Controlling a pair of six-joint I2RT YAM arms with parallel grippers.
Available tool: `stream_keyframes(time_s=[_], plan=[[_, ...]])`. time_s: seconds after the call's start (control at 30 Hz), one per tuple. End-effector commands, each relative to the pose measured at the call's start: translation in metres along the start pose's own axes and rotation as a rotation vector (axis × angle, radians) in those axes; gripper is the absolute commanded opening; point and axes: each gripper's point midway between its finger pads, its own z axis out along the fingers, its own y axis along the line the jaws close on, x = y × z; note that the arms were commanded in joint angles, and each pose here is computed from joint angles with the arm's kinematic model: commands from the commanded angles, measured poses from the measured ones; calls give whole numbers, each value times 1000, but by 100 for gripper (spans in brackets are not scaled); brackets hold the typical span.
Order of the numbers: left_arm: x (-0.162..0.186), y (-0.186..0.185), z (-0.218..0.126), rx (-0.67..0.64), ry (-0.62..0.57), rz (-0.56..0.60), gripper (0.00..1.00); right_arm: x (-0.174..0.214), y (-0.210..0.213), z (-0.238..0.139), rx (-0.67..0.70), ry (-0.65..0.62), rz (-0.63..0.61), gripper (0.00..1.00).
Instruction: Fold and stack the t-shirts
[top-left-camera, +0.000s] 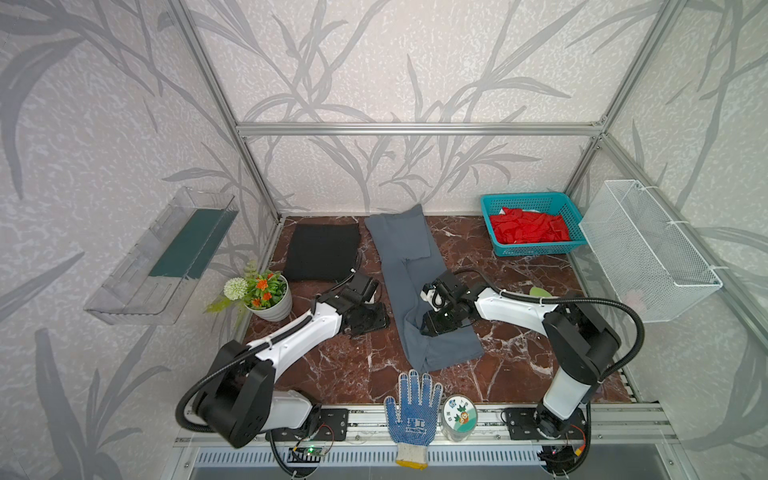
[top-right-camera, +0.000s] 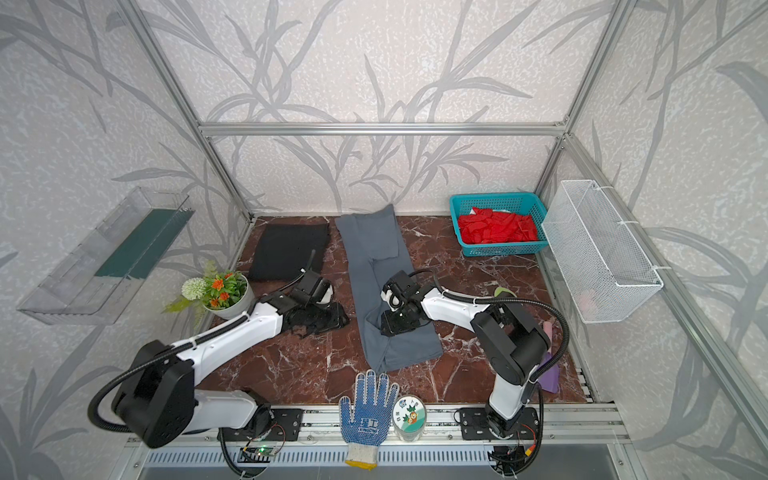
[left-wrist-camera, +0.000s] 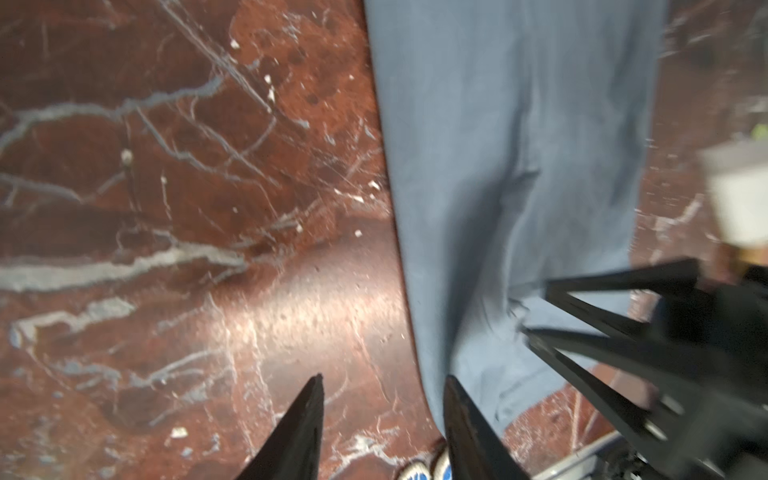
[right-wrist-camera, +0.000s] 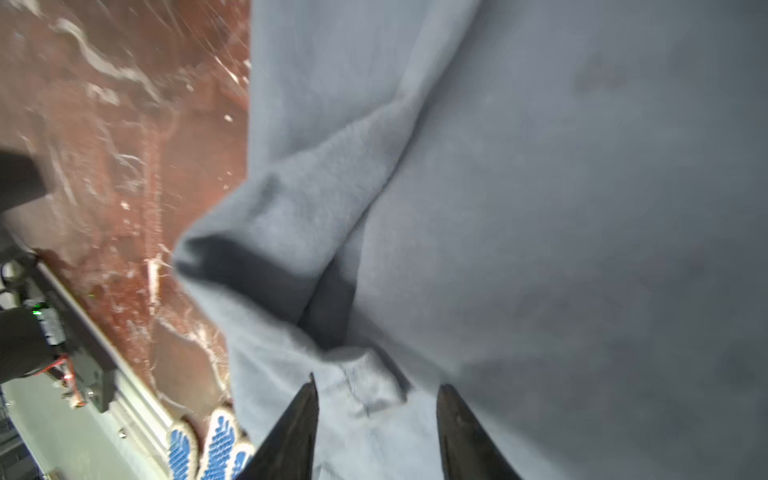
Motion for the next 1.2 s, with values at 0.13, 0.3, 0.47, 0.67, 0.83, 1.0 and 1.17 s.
stream_keyframes(time_s=[0.13,0.3,0.47,0.67,0.83,1.0,1.17], plan=[[15,8,-5,39,-32,-76,48,7,5,10,12,26,-15,36],[15,10,-4,36,-29,-73,48,10,2,1,40,4,-5,31],[16,9,0,37,-13,-65,47,12,4,-6,46,-20,7,23],[18,9,3,35,-4,-47,47,15,8,-23,76,-68,25,0],[22,10,8,40,13,-39,47,30,3,-38,94,-114,88,0],[27,8,10,36,22,-22,47,55,-16,-58,154,-148,237,0],[40,2,21,45,69,-8,47,76,-23,-63,169,-128,319,2]])
